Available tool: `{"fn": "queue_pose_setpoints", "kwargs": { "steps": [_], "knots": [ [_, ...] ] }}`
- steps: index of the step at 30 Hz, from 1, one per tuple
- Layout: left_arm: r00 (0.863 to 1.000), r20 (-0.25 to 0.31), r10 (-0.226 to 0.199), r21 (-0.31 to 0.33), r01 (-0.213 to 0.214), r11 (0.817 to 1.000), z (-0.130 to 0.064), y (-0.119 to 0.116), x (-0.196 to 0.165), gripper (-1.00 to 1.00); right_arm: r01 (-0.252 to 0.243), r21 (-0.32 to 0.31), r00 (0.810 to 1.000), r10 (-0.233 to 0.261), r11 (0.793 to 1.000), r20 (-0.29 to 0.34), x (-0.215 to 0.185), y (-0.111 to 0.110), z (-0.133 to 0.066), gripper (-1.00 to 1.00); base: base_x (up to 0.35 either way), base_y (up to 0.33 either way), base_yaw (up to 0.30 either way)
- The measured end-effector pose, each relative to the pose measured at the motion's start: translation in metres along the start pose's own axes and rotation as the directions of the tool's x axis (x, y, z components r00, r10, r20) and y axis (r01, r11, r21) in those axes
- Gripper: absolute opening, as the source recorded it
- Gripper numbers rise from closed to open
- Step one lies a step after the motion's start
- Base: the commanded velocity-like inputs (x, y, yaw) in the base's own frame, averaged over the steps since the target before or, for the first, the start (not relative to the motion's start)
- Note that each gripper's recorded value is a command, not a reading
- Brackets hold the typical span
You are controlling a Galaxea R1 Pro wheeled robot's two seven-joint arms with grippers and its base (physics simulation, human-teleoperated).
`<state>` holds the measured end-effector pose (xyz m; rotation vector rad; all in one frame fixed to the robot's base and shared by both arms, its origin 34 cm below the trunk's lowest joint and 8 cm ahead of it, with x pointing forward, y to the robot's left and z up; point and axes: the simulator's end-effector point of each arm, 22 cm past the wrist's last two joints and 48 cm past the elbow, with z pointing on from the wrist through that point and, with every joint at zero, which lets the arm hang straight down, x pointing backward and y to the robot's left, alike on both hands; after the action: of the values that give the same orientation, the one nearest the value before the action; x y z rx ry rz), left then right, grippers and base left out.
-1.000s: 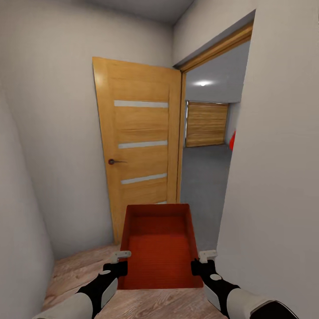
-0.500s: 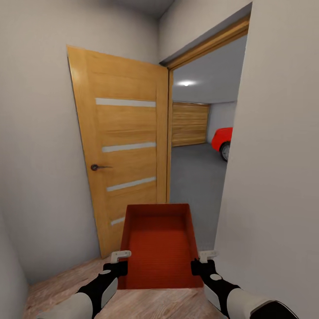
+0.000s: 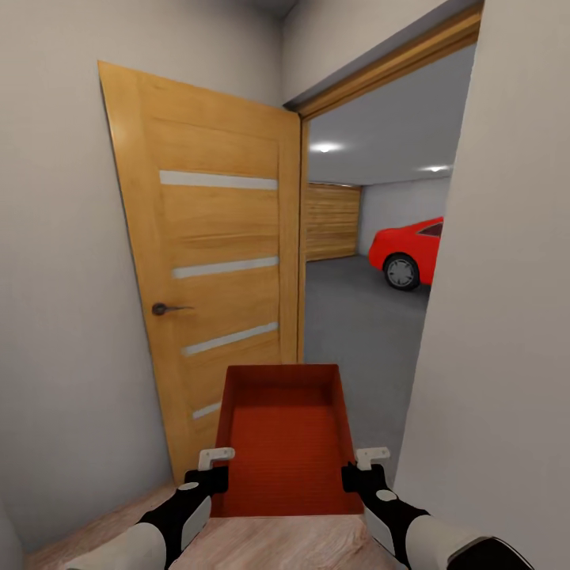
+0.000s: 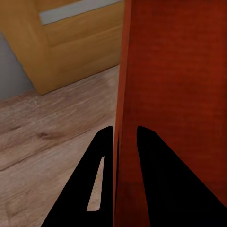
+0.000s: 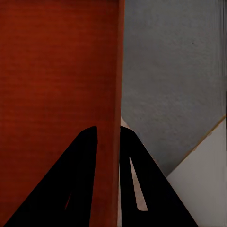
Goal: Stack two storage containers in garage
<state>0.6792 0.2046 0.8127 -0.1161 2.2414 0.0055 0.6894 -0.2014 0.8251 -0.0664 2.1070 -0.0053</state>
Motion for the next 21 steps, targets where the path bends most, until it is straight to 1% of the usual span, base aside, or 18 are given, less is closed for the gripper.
{"fn": "queue_pose_setpoints", "kwargs": {
  "steps": [21],
  "knots": [
    [1.0,0.0,0.001,0.0,-0.001,1.0,0.0,0.0,-0.0003,-1.0,-0.001,0.0,1.0,0.001,1.0,0.0,0.0,0.0,0.0,-1.0,0.278,0.221,-0.277]
  ]
}}
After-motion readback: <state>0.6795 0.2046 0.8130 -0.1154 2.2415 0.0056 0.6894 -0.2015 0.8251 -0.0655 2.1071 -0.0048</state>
